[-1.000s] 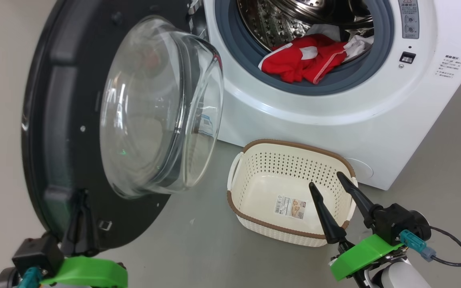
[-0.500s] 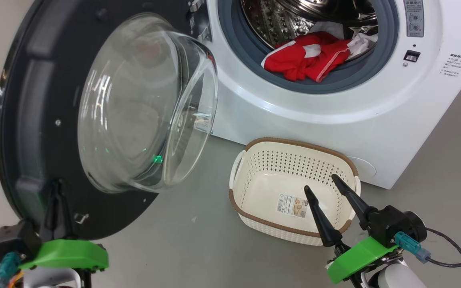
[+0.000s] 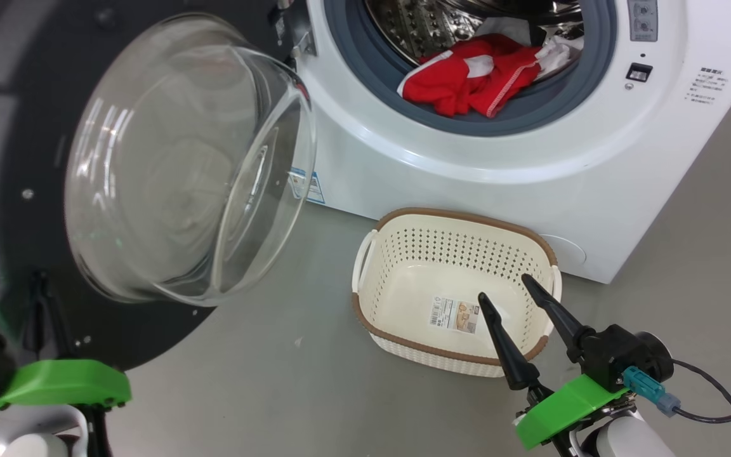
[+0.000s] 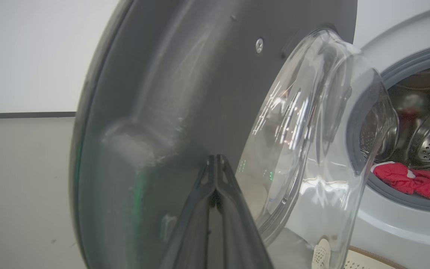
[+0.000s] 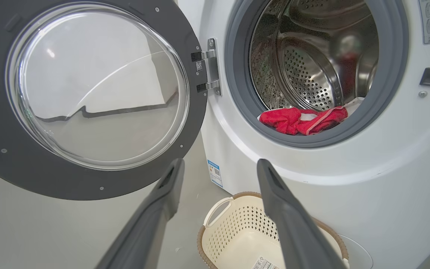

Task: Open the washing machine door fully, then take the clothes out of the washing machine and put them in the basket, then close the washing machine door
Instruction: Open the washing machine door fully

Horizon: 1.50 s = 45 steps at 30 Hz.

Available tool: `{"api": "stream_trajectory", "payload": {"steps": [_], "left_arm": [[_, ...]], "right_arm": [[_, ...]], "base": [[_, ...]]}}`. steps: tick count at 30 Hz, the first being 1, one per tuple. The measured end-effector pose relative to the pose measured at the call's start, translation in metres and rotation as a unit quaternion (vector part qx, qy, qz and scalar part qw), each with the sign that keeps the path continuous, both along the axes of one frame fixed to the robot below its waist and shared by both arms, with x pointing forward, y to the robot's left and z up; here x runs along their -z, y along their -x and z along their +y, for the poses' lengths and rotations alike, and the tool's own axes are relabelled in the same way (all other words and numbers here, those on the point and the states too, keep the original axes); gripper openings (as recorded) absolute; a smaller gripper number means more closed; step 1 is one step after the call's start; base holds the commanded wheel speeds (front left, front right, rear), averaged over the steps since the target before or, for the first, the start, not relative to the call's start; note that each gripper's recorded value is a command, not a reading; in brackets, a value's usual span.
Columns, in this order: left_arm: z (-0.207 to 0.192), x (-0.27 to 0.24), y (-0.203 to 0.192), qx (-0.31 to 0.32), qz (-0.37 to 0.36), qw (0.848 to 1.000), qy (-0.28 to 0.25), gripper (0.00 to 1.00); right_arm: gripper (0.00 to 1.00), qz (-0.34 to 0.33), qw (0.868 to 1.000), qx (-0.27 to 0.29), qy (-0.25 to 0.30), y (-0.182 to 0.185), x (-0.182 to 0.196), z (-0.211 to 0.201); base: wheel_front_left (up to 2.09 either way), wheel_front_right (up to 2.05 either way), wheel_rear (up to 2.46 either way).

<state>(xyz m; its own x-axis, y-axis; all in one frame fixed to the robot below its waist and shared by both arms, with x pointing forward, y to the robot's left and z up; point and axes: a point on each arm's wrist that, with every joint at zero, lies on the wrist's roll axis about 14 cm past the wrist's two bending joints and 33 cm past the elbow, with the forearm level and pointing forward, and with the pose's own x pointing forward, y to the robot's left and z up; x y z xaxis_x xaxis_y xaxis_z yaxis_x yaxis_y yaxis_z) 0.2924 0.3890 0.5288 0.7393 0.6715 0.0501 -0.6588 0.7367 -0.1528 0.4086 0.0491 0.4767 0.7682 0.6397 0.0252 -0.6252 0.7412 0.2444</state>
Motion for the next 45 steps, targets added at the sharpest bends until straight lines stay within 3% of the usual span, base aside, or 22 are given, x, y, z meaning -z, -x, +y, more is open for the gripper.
{"api": "stream_trajectory", "payload": {"steps": [23, 45], "left_arm": [[0.044, 0.014, -0.008, -0.051, 0.027, 0.998, 0.001, 0.0], [0.057, 0.018, -0.012, -0.049, 0.067, 0.996, -0.035, 0.0]], "right_arm": [[1.0, 0.001, 1.0, 0.021, 0.005, -0.015, 0.007, -0.013], [1.0, -0.008, 1.0, 0.022, 0.016, -0.011, 0.004, -0.017]], "base": [[0.0, 0.0, 0.0], [0.0, 0.0, 0.0]]}}
